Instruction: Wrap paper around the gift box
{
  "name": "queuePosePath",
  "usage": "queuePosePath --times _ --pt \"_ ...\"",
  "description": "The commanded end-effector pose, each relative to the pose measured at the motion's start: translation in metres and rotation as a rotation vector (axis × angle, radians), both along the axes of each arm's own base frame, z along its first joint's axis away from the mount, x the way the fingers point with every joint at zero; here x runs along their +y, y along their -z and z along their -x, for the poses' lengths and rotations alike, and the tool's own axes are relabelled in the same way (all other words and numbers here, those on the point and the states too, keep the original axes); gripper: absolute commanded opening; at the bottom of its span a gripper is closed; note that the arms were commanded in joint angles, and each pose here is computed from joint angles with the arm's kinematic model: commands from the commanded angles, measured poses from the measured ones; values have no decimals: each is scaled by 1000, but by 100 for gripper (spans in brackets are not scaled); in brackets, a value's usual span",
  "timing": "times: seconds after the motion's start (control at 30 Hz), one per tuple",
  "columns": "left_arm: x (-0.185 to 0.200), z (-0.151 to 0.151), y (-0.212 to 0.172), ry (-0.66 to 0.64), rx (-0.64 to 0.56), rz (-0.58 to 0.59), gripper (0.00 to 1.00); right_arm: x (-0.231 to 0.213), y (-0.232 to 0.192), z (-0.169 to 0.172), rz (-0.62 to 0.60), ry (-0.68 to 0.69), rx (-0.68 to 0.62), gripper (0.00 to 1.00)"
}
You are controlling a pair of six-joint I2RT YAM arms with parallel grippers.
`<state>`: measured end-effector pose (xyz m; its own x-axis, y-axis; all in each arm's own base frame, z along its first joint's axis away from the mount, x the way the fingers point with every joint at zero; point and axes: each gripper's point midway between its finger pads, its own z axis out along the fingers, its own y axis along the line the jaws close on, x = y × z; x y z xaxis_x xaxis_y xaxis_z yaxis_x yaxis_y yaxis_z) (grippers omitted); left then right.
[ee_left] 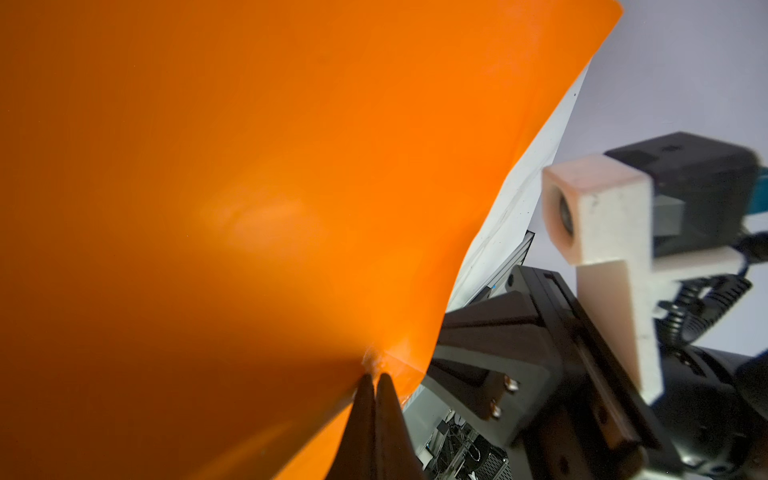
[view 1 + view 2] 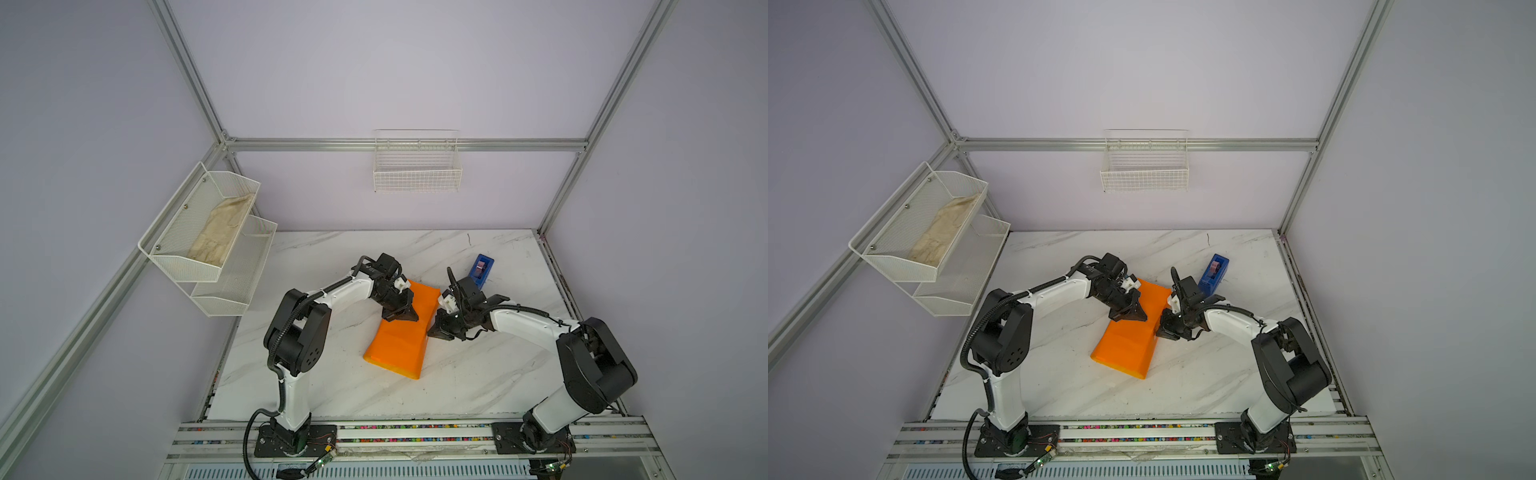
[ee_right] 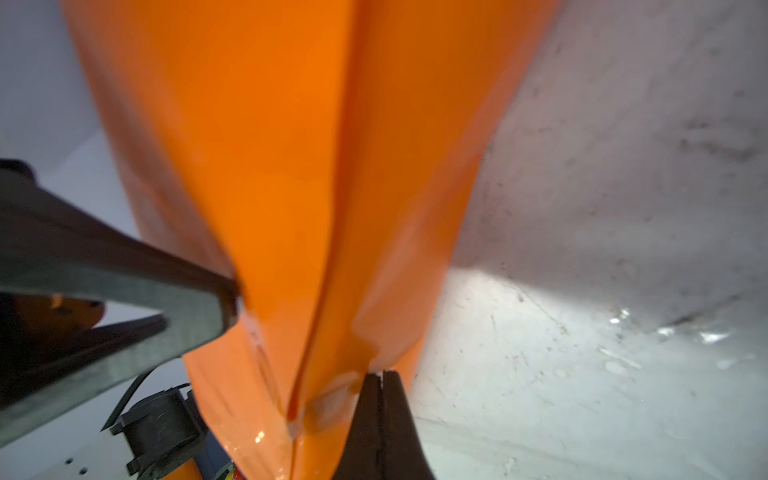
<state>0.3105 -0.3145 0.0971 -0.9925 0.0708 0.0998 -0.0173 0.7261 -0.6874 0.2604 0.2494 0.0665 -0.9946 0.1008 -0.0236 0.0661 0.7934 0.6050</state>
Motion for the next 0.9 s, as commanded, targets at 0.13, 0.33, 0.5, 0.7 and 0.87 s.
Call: queuePosePath --times 0.13,0.33,0.5,0.7,0.87 --pt "25 14 24 -21 57 -144 0 -7 -33 -3 21 33 -62 0" --pt "24 13 24 -20 56 -141 0 31 -77 -18 -243 39 -107 0" --pt "24 13 23 -20 54 -139 0 36 -61 -25 -235 42 -87 0" --pt "24 12 21 -20 52 -140 0 3 -22 -18 15 44 -56 0" --pt "24 12 21 -21 53 -141 0 -12 -30 -15 106 38 -76 0"
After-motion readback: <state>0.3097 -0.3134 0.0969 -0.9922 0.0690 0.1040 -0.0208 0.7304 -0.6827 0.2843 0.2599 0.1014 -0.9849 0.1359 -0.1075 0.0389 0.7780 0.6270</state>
